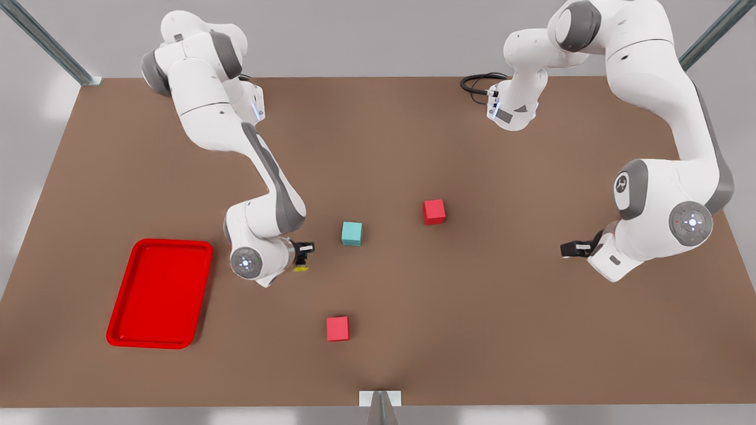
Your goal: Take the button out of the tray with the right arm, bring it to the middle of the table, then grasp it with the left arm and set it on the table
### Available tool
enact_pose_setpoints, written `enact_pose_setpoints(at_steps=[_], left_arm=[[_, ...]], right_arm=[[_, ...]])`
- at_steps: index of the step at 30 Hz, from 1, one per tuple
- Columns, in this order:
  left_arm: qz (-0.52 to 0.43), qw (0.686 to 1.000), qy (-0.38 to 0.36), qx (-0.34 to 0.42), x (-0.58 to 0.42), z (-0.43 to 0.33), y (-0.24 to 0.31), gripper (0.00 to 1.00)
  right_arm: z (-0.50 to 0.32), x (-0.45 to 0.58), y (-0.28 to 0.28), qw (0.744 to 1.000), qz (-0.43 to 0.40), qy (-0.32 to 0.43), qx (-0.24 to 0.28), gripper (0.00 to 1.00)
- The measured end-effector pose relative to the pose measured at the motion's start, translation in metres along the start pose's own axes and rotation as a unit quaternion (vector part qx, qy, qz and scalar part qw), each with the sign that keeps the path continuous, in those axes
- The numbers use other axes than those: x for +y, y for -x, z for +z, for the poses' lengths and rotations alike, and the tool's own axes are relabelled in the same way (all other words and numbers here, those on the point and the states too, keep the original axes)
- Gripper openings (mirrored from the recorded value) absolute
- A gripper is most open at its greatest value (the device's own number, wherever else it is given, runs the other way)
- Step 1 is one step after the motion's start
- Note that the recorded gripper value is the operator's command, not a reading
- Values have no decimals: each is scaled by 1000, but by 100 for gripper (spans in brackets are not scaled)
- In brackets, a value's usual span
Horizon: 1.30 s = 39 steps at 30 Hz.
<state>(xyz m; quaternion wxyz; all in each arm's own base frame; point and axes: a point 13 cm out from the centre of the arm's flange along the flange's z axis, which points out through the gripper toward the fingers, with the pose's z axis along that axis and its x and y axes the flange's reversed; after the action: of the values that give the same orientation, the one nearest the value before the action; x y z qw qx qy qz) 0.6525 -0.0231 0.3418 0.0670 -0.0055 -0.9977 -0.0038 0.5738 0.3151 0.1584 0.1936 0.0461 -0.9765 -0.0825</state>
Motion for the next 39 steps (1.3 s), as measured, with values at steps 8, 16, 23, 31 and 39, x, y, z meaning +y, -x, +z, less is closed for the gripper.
enact_pose_setpoints(at_steps=[8,16,23,31,39], left_arm=[[50,996,-6,-77,-45,-49,32,100],[36,998,-2,-54,-14,-20,30,100],[49,997,11,-56,-28,-20,31,100],[180,983,-33,-30,-307,39,-3,100],[201,979,-33,-15,-400,108,-31,99]], right_arm=[[56,156,2,997,62,46,-16,43],[147,257,48,977,140,157,-43,100],[15,253,47,951,206,217,-82,100],[-155,-216,-69,942,316,17,-113,100],[-299,-254,-153,969,191,-59,-143,100]])
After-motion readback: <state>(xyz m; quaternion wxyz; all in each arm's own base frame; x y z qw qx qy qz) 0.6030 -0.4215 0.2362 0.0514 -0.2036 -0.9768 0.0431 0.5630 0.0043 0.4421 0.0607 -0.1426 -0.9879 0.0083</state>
